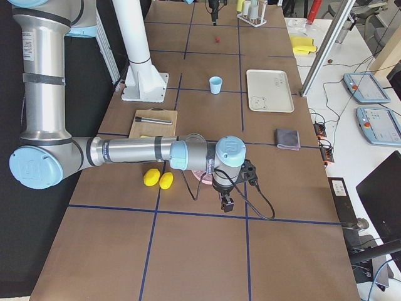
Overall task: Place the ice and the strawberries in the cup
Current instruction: 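Move the left gripper down toward the red strawberry, then close the left gripper on the red strawberry and lift it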
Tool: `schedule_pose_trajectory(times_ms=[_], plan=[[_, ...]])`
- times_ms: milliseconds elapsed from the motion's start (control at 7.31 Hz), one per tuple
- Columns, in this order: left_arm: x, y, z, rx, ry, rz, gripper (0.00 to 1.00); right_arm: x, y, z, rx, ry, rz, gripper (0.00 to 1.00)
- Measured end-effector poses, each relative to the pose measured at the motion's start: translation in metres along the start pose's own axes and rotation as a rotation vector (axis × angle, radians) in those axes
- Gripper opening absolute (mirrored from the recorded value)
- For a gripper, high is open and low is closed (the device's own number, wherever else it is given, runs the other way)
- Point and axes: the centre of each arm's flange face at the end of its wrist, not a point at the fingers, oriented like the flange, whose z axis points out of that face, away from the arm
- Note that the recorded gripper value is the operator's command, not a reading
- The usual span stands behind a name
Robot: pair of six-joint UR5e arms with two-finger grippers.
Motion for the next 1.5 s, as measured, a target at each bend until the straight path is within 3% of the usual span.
schedule_pose_trajectory(times_ms=[547,1505], plan=[[0.015,-0.024,0.066,-0.02,-0.008,-0.011,1.0,0.0,0.0,0.0,0.0,0.001,0.001,1.0],[0.007,-0.018,0.076,-0.046,-0.017,-0.054,0.98,0.0,0.0,0.0,0.0,0.001,0.0,1.0]])
